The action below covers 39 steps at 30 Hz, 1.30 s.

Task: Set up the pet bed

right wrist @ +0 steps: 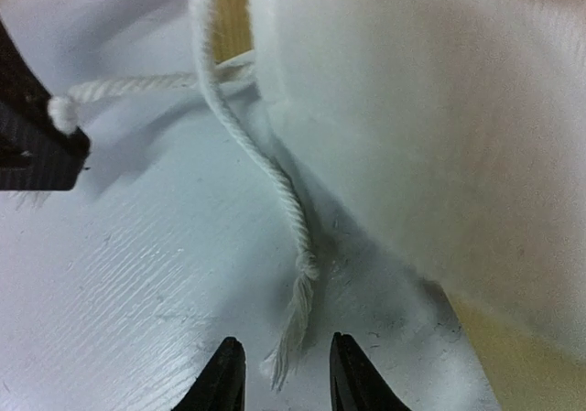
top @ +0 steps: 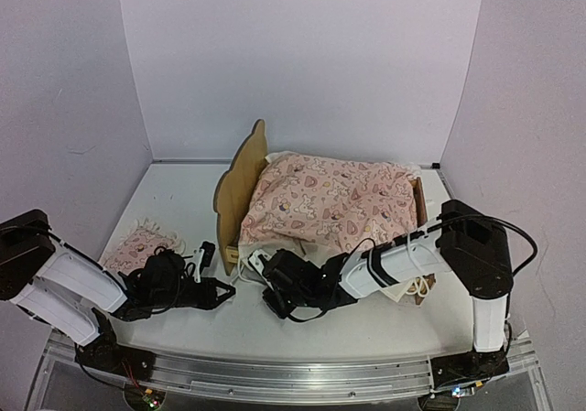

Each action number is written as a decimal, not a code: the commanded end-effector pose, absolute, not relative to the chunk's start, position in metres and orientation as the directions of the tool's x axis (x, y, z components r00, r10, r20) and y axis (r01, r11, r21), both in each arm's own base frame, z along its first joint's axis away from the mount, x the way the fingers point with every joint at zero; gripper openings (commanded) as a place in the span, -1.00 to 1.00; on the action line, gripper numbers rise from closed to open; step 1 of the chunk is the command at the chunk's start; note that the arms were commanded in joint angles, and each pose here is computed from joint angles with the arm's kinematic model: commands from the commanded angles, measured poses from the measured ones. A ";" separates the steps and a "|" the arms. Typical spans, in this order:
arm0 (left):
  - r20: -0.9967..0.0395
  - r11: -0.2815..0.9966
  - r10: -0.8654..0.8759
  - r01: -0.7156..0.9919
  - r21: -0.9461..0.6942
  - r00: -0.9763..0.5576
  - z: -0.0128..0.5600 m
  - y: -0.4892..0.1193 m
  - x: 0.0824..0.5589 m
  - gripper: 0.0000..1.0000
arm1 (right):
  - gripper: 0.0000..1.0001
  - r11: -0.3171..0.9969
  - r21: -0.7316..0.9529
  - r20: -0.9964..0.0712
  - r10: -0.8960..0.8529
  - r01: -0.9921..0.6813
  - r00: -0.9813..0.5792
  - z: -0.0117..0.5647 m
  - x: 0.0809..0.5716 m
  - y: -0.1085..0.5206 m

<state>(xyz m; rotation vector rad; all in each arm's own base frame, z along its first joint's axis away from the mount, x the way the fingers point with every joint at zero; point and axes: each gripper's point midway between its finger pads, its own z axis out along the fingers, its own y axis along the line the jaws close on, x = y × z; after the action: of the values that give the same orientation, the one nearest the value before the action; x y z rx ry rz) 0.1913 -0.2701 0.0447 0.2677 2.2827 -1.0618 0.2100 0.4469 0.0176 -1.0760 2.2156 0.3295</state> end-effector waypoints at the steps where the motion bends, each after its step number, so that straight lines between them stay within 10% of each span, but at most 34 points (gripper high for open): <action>1: -0.616 0.648 -0.071 0.433 -0.627 -0.785 0.052 -0.270 0.192 -1.00 | -0.45 0.670 -0.084 -0.723 -0.550 -0.738 -0.418 0.017 0.222 0.456; 8: -0.624 0.654 -0.043 0.450 -0.608 -0.780 0.047 -0.272 0.193 -1.00 | -0.99 0.653 -0.046 -0.773 -0.503 -0.756 -0.387 0.030 0.220 0.464; 18: -0.746 0.671 0.023 0.563 -0.483 -0.666 0.055 -0.257 0.190 -1.00 | -1.00 0.520 0.244 -0.855 -0.284 -0.819 -0.434 0.144 0.196 0.510; 39: -0.867 0.562 0.092 0.744 -0.360 -0.489 0.090 -0.267 0.175 -1.00 | -1.00 0.486 0.348 -0.851 -0.196 -0.802 -0.488 0.145 0.229 0.576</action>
<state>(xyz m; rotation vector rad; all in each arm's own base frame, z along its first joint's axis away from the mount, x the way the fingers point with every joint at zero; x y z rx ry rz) 0.1786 -0.2589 0.0714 0.6156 2.0275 -0.9204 0.2255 0.5508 0.1293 -0.8162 2.0091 0.9227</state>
